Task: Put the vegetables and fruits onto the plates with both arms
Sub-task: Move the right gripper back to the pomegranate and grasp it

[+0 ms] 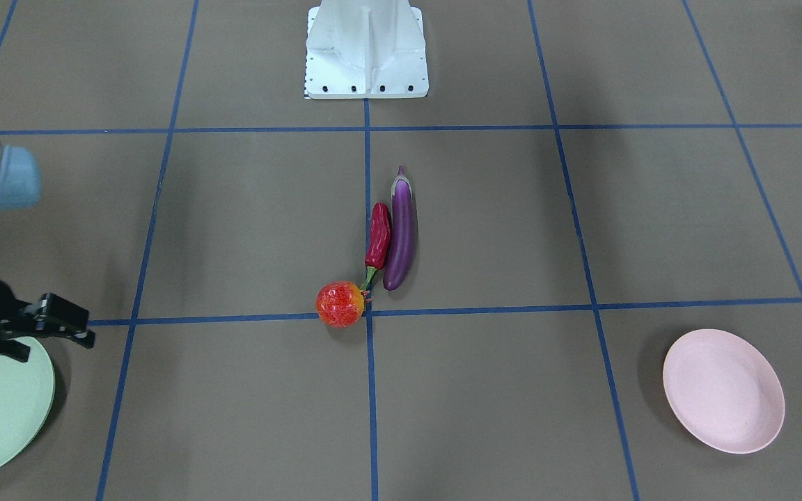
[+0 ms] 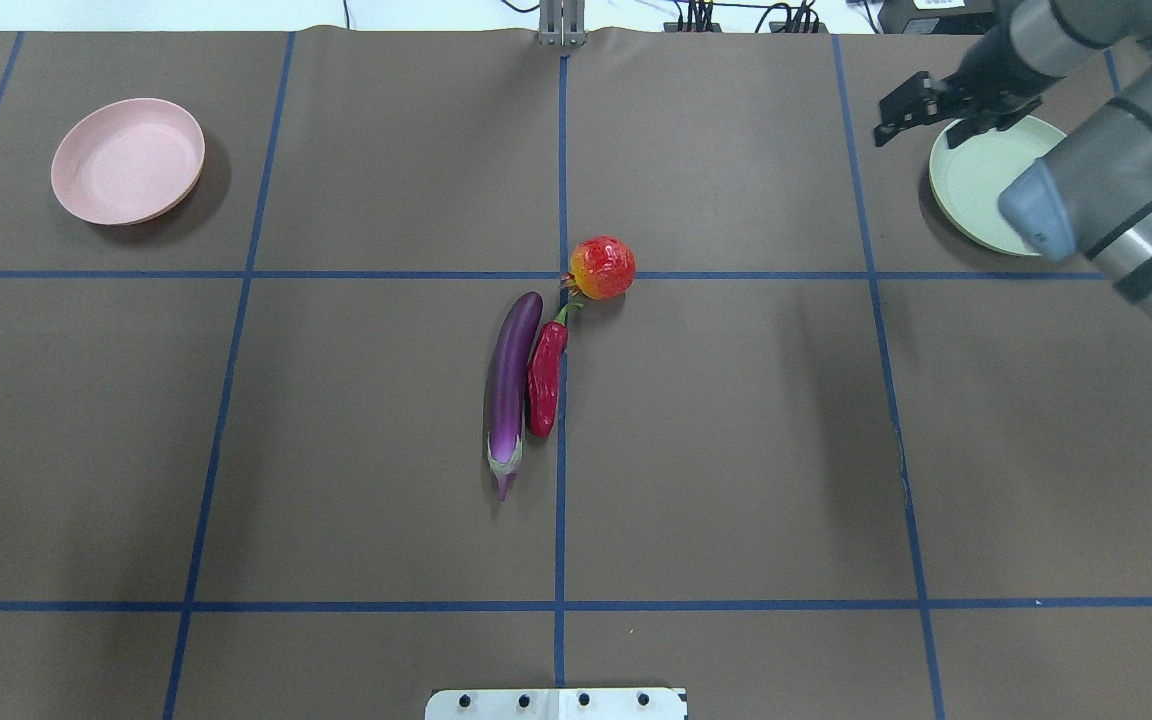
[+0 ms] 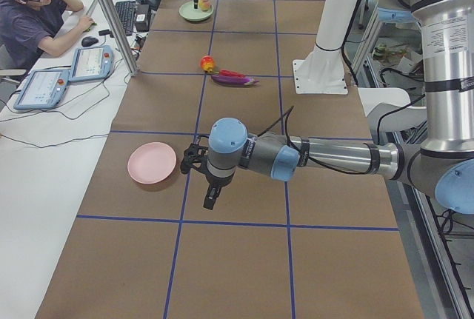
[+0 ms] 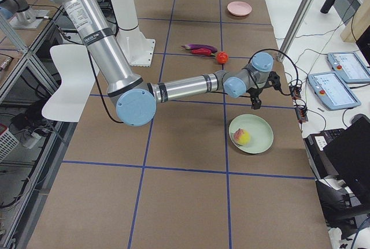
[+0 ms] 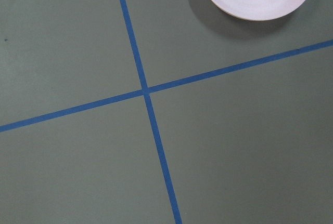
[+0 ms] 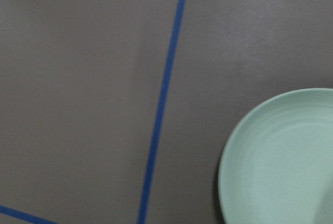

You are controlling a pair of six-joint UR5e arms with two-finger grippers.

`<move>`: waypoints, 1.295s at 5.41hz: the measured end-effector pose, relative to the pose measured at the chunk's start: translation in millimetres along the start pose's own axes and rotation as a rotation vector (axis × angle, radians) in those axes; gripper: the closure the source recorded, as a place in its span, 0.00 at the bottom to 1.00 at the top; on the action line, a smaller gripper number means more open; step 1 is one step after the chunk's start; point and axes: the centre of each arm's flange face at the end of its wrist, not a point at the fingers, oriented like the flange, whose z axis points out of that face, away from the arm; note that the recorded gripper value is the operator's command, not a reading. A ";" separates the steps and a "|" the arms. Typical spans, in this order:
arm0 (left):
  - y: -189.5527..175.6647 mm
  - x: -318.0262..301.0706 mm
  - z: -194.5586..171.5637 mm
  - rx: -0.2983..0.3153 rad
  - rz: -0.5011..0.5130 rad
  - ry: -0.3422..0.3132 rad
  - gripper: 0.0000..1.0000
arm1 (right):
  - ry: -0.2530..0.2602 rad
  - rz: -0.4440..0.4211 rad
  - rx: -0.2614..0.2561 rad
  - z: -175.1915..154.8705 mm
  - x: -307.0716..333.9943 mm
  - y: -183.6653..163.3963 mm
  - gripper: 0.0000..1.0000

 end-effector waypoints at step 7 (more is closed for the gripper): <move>0.3 -0.5 0.7 -0.002 -0.001 0.000 0.00 | 0.287 0.078 0.093 121.0 -315.0 114.4 0.00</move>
